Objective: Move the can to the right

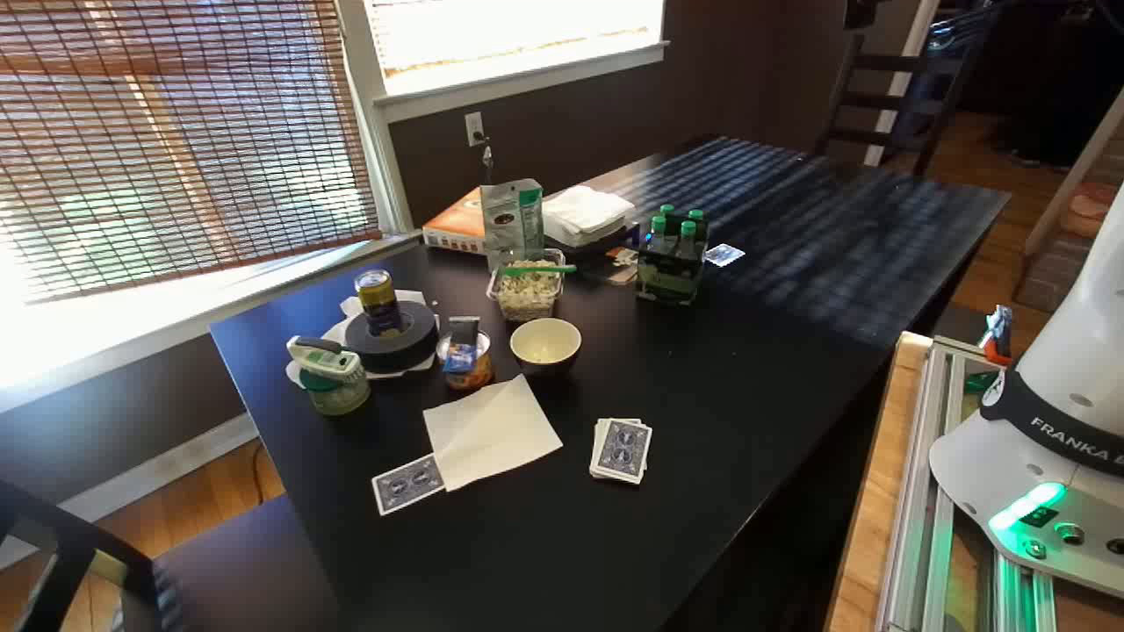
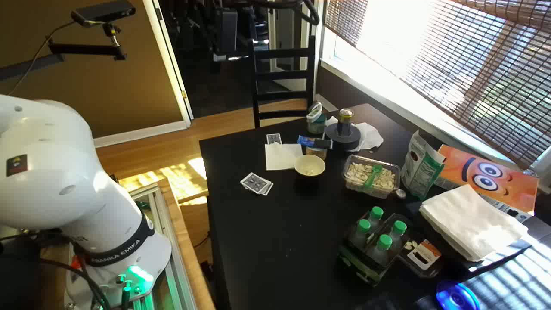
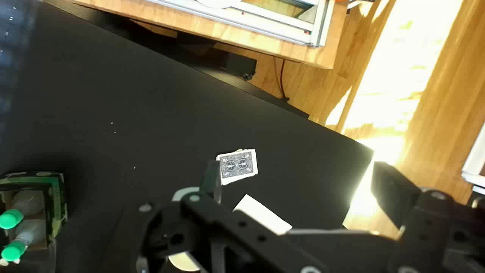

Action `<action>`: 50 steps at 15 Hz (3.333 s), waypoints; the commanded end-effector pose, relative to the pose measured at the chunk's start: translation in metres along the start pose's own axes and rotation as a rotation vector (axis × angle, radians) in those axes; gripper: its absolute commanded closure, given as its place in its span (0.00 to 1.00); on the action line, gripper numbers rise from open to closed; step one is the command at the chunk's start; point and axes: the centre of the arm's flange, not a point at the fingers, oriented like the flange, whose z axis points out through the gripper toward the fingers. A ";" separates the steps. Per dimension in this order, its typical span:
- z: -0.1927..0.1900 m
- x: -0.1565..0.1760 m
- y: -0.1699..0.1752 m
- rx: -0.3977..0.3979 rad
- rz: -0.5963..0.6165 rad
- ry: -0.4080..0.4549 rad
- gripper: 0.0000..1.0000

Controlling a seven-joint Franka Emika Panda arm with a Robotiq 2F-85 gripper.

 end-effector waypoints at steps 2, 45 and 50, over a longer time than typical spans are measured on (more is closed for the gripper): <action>0.000 0.000 0.000 0.000 0.000 0.000 0.00; 0.069 0.434 0.017 -0.258 0.104 0.442 0.00; 0.104 0.503 0.008 -0.178 0.077 0.377 0.00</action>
